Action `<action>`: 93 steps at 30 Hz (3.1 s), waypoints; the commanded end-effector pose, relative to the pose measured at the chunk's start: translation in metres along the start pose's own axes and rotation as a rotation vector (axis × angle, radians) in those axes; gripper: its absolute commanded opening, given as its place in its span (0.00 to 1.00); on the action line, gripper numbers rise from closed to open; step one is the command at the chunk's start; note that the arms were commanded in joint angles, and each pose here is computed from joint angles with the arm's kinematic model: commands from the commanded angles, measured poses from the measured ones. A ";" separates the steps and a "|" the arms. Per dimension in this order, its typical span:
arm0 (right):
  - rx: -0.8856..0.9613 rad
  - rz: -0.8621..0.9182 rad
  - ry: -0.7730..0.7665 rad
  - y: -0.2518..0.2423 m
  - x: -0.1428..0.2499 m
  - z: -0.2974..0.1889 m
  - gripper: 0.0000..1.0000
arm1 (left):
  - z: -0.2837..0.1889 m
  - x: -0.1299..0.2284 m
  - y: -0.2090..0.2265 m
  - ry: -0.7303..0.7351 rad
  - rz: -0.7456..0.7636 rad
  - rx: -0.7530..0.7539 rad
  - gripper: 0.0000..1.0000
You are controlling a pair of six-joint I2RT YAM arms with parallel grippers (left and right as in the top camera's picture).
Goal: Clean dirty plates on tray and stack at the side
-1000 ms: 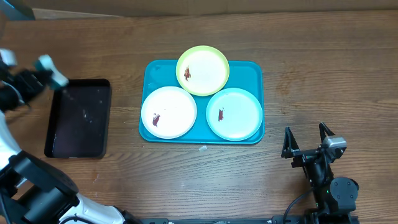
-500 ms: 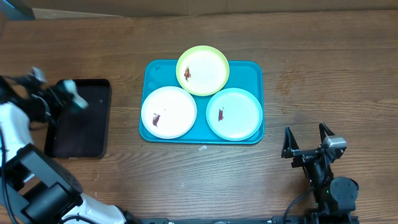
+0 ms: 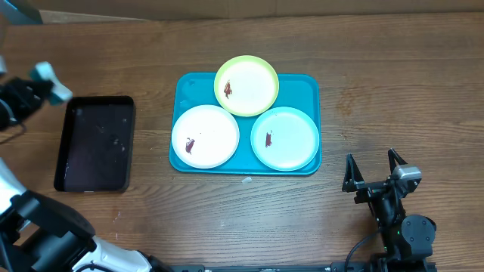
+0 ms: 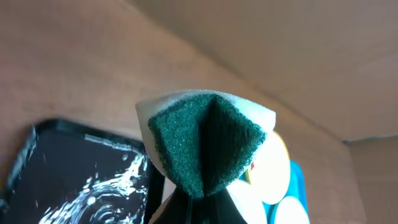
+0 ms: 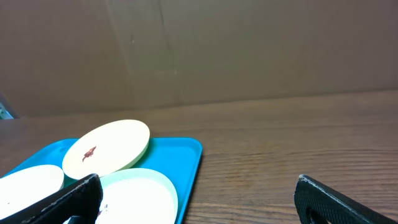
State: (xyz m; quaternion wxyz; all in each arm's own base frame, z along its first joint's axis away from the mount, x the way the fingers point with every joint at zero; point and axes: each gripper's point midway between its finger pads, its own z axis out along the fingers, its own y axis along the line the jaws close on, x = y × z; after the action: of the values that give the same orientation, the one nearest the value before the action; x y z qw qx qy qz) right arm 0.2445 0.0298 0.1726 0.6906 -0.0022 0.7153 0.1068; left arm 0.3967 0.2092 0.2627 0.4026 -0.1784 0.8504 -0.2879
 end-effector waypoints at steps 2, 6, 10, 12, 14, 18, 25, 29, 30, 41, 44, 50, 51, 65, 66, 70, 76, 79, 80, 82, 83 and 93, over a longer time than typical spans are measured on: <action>0.009 0.003 -0.008 -0.002 0.001 0.000 1.00 | -0.001 0.006 -0.014 0.029 0.083 0.007 0.04; 0.009 0.004 -0.008 -0.002 0.001 0.000 1.00 | 0.027 0.056 0.045 0.200 0.044 -0.262 0.04; 0.009 0.003 -0.008 -0.002 0.001 0.000 1.00 | 0.055 0.105 0.083 0.287 0.018 -0.344 0.04; 0.009 0.003 -0.008 -0.002 0.001 0.000 1.00 | 0.063 0.115 0.083 0.282 0.001 -0.298 0.04; 0.009 0.003 -0.008 -0.002 0.001 0.000 1.00 | 0.067 0.115 0.079 0.262 -0.017 -0.256 0.04; 0.009 0.003 -0.008 -0.002 0.001 0.000 1.00 | 0.056 0.075 0.052 0.148 -0.067 -0.124 0.04; 0.009 0.003 -0.008 -0.002 0.001 0.000 1.00 | 0.001 -0.015 -0.019 -0.073 -0.100 0.209 0.04; 0.009 0.003 -0.008 -0.002 0.001 0.000 1.00 | 0.003 -0.008 -0.003 -0.050 -0.131 0.119 0.04; 0.009 0.003 -0.008 -0.002 0.001 0.000 1.00 | 0.010 0.003 0.013 -0.020 -0.162 0.030 0.04; 0.009 0.003 -0.008 -0.002 0.001 0.000 1.00 | 0.064 0.103 0.082 0.179 -0.346 -0.121 0.04; 0.009 0.003 -0.008 -0.002 0.001 0.000 1.00 | 0.052 0.078 0.067 0.120 -0.362 -0.023 0.04; 0.009 0.003 -0.008 -0.002 0.001 0.000 1.00 | 0.002 -0.007 -0.006 -0.035 -0.261 0.304 0.04; 0.009 0.003 -0.008 -0.002 0.001 0.000 1.00 | -0.002 -0.014 -0.011 -0.039 -0.290 0.311 0.04; 0.009 0.003 -0.008 -0.002 0.001 0.000 1.00 | 0.052 0.105 0.082 0.184 -0.617 -0.134 0.04; 0.009 0.004 -0.008 -0.002 0.001 0.000 1.00 | 0.056 0.112 0.086 0.188 -0.608 -0.133 0.04; 0.009 0.003 -0.008 -0.002 0.001 0.000 1.00 | 0.058 0.109 0.078 0.178 -0.583 -0.067 0.04; 0.009 0.003 -0.008 -0.002 0.001 0.000 1.00 | 0.035 0.035 0.010 0.074 -0.427 0.253 0.04; 0.009 0.003 -0.008 -0.002 0.001 0.000 1.00 | 0.025 0.012 0.002 0.034 -0.359 0.234 0.04; 0.009 0.003 -0.008 -0.002 0.001 0.000 1.00 | 0.026 0.011 0.006 0.030 -0.347 0.198 0.04; 0.009 0.004 -0.008 -0.002 0.001 0.000 1.00 | 0.029 0.021 0.021 0.051 -0.315 0.102 0.04; 0.009 0.003 -0.008 -0.002 0.001 0.000 1.00 | 0.034 0.036 0.036 0.090 -0.284 0.012 0.04; 0.009 0.004 -0.008 -0.002 0.001 0.000 1.00 | 0.074 0.131 0.084 0.270 -0.330 -0.176 0.04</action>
State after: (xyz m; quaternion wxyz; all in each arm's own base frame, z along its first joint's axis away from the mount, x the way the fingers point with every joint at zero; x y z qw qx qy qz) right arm 0.2444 0.0298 0.1726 0.6906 -0.0022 0.7153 0.1071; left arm 0.3634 0.1751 0.0860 0.1893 -0.3316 0.8763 -0.2937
